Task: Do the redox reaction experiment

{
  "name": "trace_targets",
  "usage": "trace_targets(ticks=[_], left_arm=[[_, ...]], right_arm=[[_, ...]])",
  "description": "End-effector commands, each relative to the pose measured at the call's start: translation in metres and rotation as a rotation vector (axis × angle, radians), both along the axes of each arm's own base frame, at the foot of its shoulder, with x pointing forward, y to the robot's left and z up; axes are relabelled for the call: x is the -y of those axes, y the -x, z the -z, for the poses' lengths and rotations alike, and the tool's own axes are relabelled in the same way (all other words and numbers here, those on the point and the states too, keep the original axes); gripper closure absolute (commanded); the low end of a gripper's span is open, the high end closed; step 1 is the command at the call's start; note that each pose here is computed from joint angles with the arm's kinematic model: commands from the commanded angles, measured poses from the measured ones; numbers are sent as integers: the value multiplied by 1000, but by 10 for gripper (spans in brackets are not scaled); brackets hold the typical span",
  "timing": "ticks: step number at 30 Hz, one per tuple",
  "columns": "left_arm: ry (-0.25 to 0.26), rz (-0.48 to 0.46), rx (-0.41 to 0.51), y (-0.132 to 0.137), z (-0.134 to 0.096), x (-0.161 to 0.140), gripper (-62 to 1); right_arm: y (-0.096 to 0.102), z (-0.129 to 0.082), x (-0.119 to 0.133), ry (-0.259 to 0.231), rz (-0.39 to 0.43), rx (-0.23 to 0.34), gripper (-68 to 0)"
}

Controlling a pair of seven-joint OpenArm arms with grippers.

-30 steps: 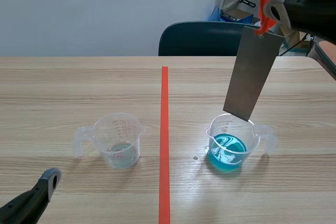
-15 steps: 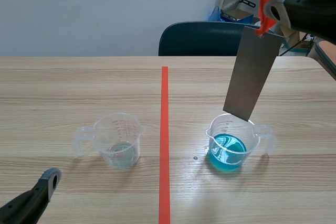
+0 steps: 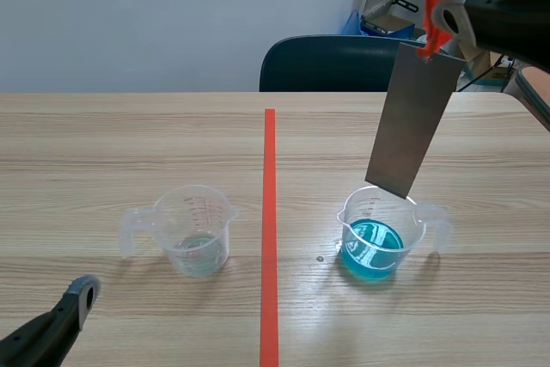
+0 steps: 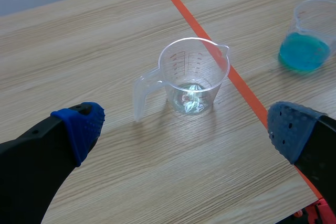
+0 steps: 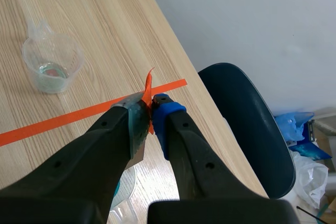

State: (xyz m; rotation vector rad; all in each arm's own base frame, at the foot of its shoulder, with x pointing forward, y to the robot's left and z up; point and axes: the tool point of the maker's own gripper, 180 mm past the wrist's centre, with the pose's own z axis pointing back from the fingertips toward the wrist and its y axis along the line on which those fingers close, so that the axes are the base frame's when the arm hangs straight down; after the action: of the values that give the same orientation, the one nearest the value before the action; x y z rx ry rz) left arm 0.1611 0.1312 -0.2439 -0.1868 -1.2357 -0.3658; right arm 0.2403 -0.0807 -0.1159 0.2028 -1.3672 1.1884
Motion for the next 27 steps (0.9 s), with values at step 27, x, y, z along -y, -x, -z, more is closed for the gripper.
trace_targets(ticks=[27], left_arm=[[19, -5, 49, -5, -13, 3, -623]], right_arm=[[0, -8, -11, -1, -48, 29, -8]])
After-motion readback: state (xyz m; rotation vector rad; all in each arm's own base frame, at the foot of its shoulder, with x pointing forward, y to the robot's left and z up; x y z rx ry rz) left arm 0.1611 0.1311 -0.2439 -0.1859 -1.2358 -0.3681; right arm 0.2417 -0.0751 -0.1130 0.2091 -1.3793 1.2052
